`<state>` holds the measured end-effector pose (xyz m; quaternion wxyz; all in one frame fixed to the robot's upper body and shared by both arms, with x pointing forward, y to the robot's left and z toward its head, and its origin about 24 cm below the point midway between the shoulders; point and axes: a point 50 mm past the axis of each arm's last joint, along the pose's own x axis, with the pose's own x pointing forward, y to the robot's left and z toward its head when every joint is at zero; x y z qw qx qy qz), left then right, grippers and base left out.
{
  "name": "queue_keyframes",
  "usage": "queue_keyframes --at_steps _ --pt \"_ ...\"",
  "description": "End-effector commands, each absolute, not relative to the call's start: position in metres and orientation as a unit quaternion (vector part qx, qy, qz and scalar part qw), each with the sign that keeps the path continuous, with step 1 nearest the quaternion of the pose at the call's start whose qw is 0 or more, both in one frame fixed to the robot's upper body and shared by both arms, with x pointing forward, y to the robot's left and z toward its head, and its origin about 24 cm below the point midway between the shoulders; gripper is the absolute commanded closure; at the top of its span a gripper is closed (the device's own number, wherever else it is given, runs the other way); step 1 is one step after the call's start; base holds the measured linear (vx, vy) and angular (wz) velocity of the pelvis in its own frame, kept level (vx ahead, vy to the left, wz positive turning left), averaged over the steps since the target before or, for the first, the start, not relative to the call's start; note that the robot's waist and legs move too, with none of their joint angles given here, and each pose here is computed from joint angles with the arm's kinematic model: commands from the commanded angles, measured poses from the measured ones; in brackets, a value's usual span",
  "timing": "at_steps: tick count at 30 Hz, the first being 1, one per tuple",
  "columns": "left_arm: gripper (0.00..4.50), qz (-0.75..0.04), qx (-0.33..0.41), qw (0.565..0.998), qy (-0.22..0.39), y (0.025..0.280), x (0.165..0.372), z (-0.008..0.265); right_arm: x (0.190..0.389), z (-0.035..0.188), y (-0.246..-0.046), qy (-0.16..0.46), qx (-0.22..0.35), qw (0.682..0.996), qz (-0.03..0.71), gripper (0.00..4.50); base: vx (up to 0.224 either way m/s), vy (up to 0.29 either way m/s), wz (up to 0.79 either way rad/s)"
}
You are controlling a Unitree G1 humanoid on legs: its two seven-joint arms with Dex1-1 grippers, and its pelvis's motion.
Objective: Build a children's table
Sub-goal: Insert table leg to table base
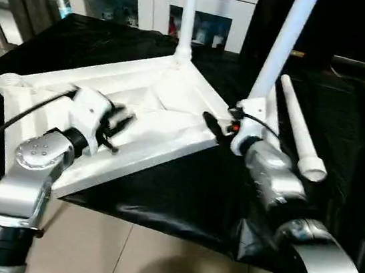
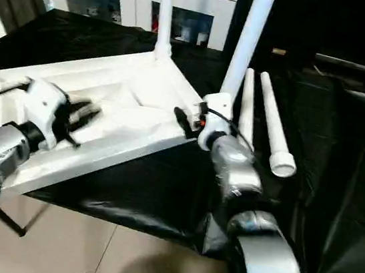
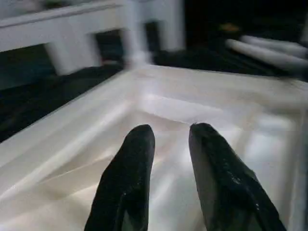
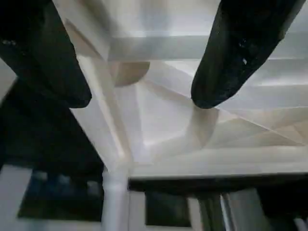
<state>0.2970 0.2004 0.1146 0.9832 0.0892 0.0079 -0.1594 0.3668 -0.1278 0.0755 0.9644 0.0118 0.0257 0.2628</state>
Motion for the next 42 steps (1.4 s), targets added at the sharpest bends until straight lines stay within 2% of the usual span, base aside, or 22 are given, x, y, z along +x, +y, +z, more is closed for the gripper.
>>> queue_keyframes --at_steps 1,2,3,4,5,8,9,10,13,18,24,31,37,42 --pt "3.05 -0.129 0.084 0.988 0.006 0.206 0.295 0.116 0.365 0.078 -0.131 0.024 0.011 0.963 0.270 0.63 0.000 0.000 0.00" --pt "3.05 -0.115 0.079 0.990 -0.001 0.207 0.293 0.115 0.360 0.076 -0.135 0.024 0.016 0.964 0.264 0.63 0.000 0.000 0.00" --pt "3.05 -0.089 0.072 0.993 -0.019 0.206 0.285 0.112 0.343 0.071 -0.145 0.027 0.029 0.967 0.252 0.63 0.000 0.000 0.00" --pt "3.05 -0.078 0.066 0.994 -0.022 0.206 0.282 0.110 0.335 0.069 -0.147 0.027 0.031 0.967 0.250 0.63 0.000 0.000 0.00" --pt "3.05 -0.058 0.050 0.997 -0.025 0.207 0.275 0.105 0.316 0.064 -0.150 0.030 0.035 0.968 0.248 0.63 0.000 0.000 0.00" --pt "3.05 -0.050 0.032 0.998 -0.027 0.204 0.268 0.099 0.291 0.058 -0.150 0.033 0.044 0.967 0.247 0.63 0.000 0.000 0.00" --pt "3.05 -0.051 0.025 0.998 -0.033 0.200 0.264 0.097 0.275 0.052 -0.150 0.034 0.058 0.968 0.240 0.63 0.000 0.000 0.00" --pt "3.05 -0.051 0.025 0.998 -0.033 0.200 0.264 0.097 0.275 0.052 -0.150 0.034 0.058 0.968 0.240 0.63 0.000 0.000 0.00" --pt "3.05 -0.061 0.026 0.997 -0.031 0.193 0.261 0.093 0.249 0.039 -0.152 0.050 0.084 0.973 0.207 0.63 0.000 0.000 0.00" --pt "3.05 -0.044 0.027 0.998 -0.027 0.198 0.260 0.091 0.242 0.039 -0.149 0.063 0.081 0.975 0.196 0.63 -0.034 0.019 -0.14" --pt "3.05 -0.030 0.031 0.999 -0.031 0.204 0.259 0.092 0.250 0.049 -0.145 0.053 0.081 0.974 0.204 0.63 0.088 -0.035 -0.05" --pt "3.05 -0.008 0.033 0.999 -0.032 0.210 0.253 0.091 0.254 0.052 -0.138 0.060 0.061 0.965 0.248 0.63 0.144 -0.014 0.05" --pt "3.05 0.000 0.034 0.999 -0.031 0.215 0.249 0.091 0.254 0.051 -0.135 0.069 0.070 0.962 0.256 0.63 0.117 -0.091 -0.07" --pt "3.05 0.019 0.029 0.999 -0.034 0.224 0.249 0.093 0.252 0.053 -0.128 0.075 0.056 0.947 0.306 0.63 0.160 0.055 0.03"
